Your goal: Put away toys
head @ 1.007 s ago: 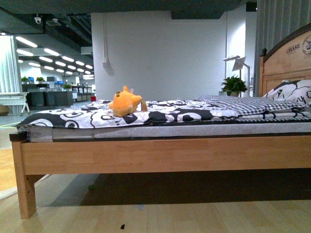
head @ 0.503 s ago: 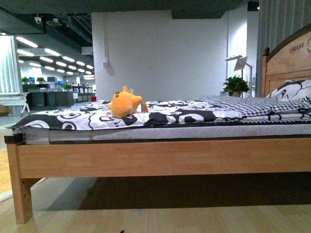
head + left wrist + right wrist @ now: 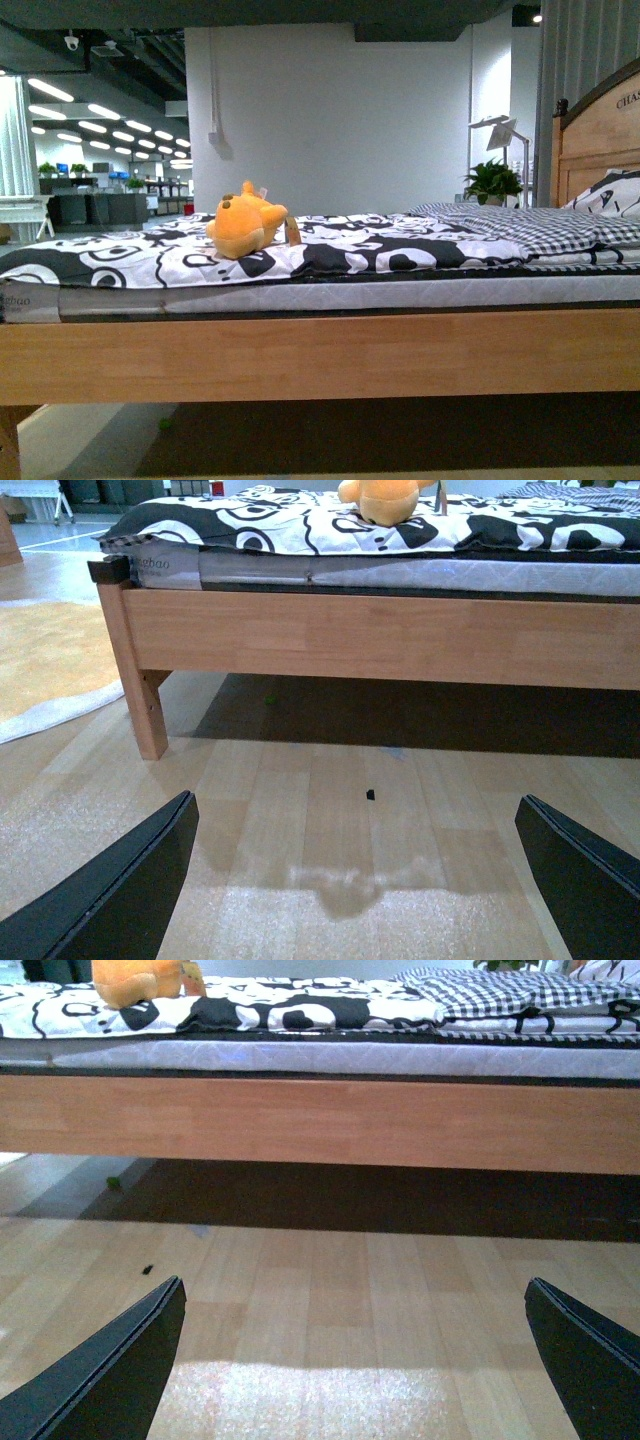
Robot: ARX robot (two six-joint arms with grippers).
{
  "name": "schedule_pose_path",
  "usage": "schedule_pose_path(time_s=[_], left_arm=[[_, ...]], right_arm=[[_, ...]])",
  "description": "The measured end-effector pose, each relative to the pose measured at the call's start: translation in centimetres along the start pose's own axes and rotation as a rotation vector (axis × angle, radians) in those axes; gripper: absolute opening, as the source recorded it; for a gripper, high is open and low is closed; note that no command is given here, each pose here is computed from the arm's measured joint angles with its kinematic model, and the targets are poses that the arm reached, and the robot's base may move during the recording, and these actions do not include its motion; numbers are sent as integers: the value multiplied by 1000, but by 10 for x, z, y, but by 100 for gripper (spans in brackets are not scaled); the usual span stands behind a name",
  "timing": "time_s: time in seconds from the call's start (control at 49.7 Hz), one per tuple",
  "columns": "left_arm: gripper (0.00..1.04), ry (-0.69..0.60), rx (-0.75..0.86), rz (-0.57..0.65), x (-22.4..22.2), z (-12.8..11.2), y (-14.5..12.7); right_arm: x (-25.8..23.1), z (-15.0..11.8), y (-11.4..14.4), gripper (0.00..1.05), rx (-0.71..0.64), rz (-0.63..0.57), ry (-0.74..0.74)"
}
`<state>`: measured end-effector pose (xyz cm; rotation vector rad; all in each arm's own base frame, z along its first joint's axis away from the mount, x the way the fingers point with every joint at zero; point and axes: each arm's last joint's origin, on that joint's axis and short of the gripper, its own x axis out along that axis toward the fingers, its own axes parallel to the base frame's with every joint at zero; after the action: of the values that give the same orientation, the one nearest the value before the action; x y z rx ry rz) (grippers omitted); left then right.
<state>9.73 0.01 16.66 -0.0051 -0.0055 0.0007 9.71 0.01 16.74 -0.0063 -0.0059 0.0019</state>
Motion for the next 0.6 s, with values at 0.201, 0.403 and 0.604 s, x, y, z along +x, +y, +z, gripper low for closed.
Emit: schedule_pose_path(time_s=[0.201,0.403,0.604], left_arm=[[99,0,0,0,0,0,0],[99,0,0,0,0,0,0],[99,0,0,0,0,0,0]], right_arm=[[0,0,0,104,0,0,0],[0,0,0,104,0,0,0],[0,0,0,104,0,0,0]])
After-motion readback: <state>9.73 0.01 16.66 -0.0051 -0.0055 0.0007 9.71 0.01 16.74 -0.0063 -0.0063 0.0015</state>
